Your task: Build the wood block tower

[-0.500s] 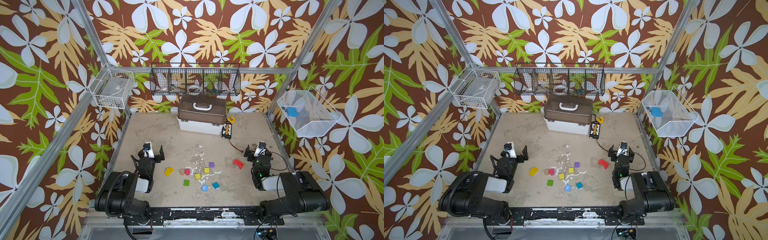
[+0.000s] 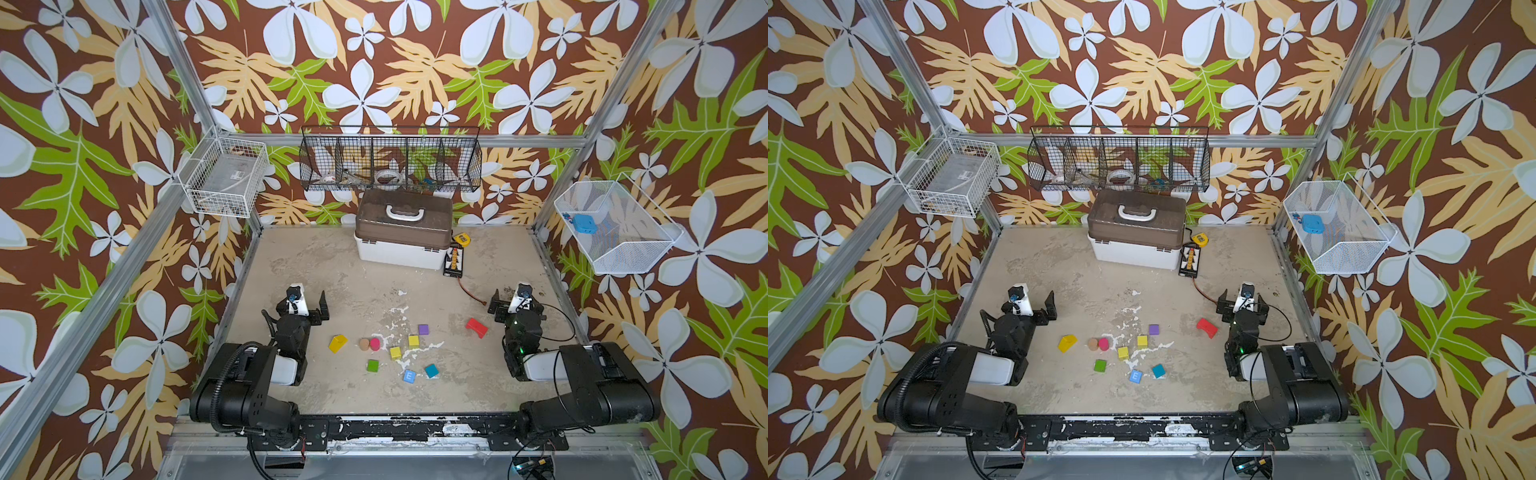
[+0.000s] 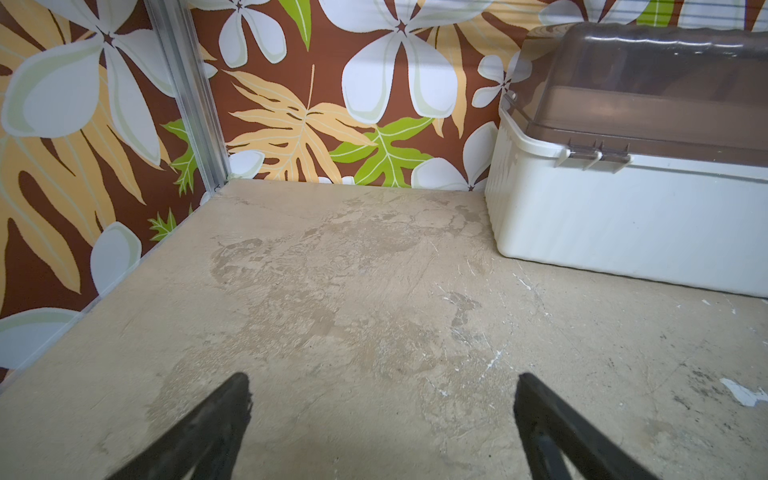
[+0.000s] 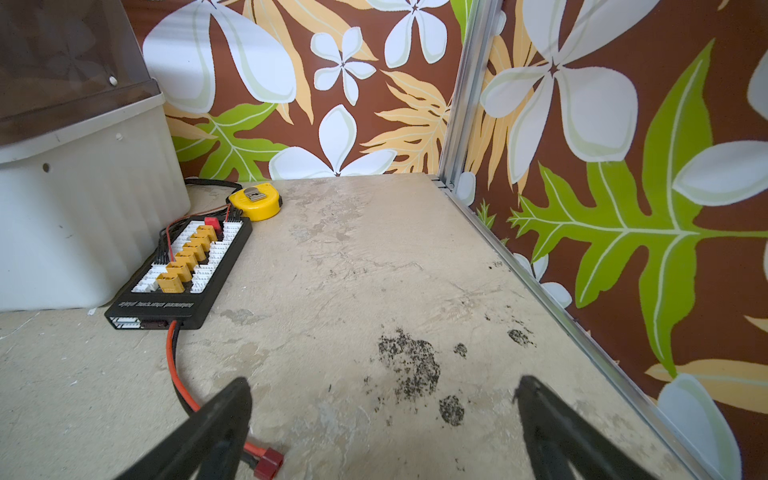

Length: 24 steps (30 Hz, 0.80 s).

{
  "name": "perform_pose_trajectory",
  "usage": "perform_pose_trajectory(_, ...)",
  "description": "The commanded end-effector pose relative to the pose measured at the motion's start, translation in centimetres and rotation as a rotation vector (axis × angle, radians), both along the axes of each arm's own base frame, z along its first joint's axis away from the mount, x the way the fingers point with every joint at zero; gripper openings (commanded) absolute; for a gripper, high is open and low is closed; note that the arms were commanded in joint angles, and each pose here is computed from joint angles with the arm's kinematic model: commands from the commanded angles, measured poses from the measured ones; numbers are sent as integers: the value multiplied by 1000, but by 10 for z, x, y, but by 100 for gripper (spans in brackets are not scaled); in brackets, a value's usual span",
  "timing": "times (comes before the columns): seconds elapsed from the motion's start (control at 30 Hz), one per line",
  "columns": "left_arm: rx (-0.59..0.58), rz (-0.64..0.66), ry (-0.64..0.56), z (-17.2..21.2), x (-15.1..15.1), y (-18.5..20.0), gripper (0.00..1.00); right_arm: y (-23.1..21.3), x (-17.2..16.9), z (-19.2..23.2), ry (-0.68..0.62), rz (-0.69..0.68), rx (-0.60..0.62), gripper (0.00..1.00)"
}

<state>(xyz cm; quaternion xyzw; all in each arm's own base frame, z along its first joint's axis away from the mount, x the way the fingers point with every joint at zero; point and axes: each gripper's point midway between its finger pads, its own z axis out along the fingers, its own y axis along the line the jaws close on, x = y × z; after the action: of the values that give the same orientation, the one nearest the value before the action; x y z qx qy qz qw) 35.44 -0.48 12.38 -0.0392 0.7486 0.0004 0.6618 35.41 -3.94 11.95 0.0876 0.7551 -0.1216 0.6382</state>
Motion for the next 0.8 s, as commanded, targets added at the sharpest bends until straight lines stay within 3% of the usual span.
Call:
perform_pose_trajectory(0.0, 1, -1, -44, 11, 3, 0, 100, -1, 1, 6, -25, -5, -2, 100)
perform_pose_trajectory(0.27, -5, 25, -75, 28, -3, 4, 100, 1, 1, 16, -40, -16, -25, 100)
perform_pose_trajectory(0.33, -15, 90, -66, 50, -4, 10, 100, -5, 7, 36, -3, -118, -43, 100)
perform_pose_trajectory(0.4, -131, 113, -96, 82, -7, 12, 100, -8, 17, 49, 91, -157, 16, 100)
perform_pose_trajectory(0.5, -256, 25, -237, 121, -26, -1, 100, -20, 11, 64, 129, -315, 222, 100)
perform_pose_trajectory(0.6, -471, 13, -301, 132, -44, 1, 100, -26, -1, 67, 173, -409, 304, 100)
perform_pose_trajectory(0.63, -502, -41, -288, 136, -45, -8, 100, -22, -2, 69, 186, -379, 323, 100)
perform_pose_trajectory(0.73, -466, -263, -199, 151, -44, -49, 100, 25, 4, 84, 173, -73, 457, 100)
perform_pose_trajectory(0.77, -470, -302, -177, 152, -44, -56, 100, 33, -1, 89, 171, -40, 498, 100)
